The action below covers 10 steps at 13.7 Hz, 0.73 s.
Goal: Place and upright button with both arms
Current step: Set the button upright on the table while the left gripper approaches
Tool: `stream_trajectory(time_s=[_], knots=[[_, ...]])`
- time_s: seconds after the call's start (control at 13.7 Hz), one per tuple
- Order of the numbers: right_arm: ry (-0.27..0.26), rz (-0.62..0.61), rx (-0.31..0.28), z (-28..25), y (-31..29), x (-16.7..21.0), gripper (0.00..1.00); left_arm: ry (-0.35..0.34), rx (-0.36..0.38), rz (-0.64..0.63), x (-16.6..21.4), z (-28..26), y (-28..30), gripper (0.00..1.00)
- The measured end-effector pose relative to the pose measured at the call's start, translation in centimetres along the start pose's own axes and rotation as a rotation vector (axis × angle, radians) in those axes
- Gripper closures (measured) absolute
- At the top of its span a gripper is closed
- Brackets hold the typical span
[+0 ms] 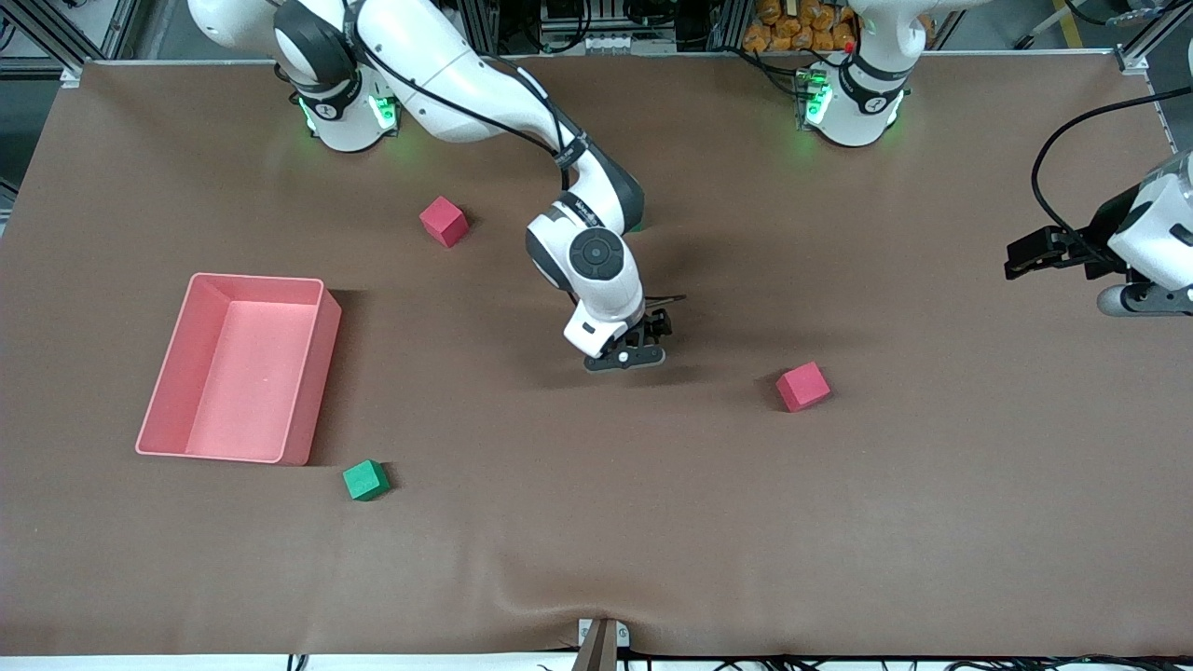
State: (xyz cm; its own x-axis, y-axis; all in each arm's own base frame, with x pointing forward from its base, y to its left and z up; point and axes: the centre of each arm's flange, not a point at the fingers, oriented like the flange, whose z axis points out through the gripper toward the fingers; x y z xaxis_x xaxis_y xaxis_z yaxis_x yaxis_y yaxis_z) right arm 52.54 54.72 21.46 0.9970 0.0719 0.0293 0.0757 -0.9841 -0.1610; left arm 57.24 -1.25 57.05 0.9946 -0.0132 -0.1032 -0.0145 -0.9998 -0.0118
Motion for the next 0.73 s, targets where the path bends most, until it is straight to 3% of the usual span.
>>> stream_trajectory(time_s=[0.44,0.73], knots=[[0.019,0.087,-0.04,-12.8,9.0,7.1,0.0,-0.042,-0.104,0.053,2.6,2.5,4.0,0.0],[0.031,0.006,-0.088,-17.2,15.8,7.6,0.0,-0.152,-0.091,0.082,5.8,9.5,14.5,0.0]])
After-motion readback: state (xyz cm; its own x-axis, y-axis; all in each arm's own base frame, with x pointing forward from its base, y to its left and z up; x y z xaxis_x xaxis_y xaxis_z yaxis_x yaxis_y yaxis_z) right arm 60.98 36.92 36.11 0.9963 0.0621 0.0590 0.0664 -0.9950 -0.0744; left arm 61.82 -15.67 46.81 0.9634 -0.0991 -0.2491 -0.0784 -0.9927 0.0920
